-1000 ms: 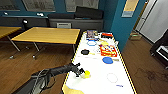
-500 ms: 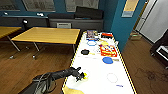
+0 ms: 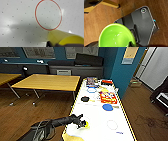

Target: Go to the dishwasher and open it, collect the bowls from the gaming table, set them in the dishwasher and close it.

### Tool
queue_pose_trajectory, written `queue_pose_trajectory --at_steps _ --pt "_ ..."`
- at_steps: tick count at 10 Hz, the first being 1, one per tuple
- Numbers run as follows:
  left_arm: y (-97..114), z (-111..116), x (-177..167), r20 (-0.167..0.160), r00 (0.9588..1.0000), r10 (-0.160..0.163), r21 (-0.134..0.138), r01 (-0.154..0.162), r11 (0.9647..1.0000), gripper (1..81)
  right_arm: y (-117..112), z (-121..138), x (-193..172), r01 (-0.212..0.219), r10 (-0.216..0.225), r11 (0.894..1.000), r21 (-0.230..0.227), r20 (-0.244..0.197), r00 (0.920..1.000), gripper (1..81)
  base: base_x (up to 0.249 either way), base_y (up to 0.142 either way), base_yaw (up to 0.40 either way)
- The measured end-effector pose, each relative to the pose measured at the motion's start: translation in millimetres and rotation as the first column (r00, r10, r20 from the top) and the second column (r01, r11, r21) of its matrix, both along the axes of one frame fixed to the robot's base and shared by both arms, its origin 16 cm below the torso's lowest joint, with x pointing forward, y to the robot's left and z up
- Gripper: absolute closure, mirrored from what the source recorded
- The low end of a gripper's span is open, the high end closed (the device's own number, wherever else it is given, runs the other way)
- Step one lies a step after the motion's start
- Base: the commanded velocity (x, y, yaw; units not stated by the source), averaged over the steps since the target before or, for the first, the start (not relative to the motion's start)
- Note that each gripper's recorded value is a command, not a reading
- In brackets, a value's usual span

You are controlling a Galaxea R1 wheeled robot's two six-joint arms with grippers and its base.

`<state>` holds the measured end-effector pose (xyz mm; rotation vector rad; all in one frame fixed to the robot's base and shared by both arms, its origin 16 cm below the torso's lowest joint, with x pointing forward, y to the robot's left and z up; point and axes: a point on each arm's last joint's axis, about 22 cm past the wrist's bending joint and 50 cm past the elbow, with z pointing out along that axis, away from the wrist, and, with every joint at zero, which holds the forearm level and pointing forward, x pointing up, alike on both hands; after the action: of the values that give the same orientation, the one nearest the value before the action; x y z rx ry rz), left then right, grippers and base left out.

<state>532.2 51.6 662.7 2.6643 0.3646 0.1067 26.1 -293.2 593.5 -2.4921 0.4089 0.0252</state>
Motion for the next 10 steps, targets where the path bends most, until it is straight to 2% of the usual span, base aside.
queue_pose_trajectory --at_steps 1,2,3,4,5,6,7,8,9,10 --pt "-4 14 -3 0.014 0.9992 -0.038 -0.02 0.038 0.9991 81.1 0 0 -1 -0.002 0.002 1.0 0.0 -0.002 1.0 81.1 0.0 0.0 0.0" --pt "-10 37 -1 0.046 0.9958 -0.079 -0.047 0.081 0.9956 81.1 0 0 0 -0.002 0.002 1.0 0.0 -0.001 1.0 81.1 0.0 0.0 0.0" --pt "-11 63 3 0.086 0.9894 -0.117 -0.067 0.123 0.9902 81.1 -1 0 -1 -0.003 0.003 1.0 0.0 -0.002 1.0 81.1 0.0 0.0 0.0" --pt "-8 85 1 0.121 0.9809 -0.152 -0.083 0.163 0.9831 81.1 -1 1 -2 -0.008 0.008 1.0 0.001 -0.007 0.9999 81.1 0.0 0.0 0.0" --pt "-1 102 -8 0.143 0.973 -0.181 -0.098 0.196 0.9756 81.1 -3 1 -4 -0.011 0.011 1.0 0.0 -0.012 0.9999 81.1 0.0 0.0 0.0" --pt "20 117 -17 0.159 0.9683 -0.193 -0.099 0.21 0.9727 81.1 -1 2 -3 -0.014 0.014 1.0 0.003 -0.007 0.9999 81.1 0.0 0.0 0.0" --pt "51 136 -22 0.187 0.964 -0.189 -0.081 0.207 0.975 81.1 0 4 2 -0.017 0.017 1.0 0.007 0.009 0.9998 81.1 0.0 0.0 0.0" --pt "82 157 -29 0.222 0.9571 -0.186 -0.058 0.203 0.9774 81.1 1 7 6 -0.018 0.018 1.0 0.008 0.031 0.9994 81.1 0.0 0.0 0.0" --pt "105 174 -42 0.25 0.9494 -0.19 -0.036 0.205 0.978 81.1 1 10 8 -0.019 0.018 1.0 0.007 0.051 0.9985 81.1 0.0 0.0 0.0" --pt "120 181 -63 0.266 0.9421 -0.203 -0.023 0.217 0.9758 81.1 1 12 8 -0.021 0.021 1.0 0.007 0.065 0.9977 81.1 0.0 0.0 0.0"
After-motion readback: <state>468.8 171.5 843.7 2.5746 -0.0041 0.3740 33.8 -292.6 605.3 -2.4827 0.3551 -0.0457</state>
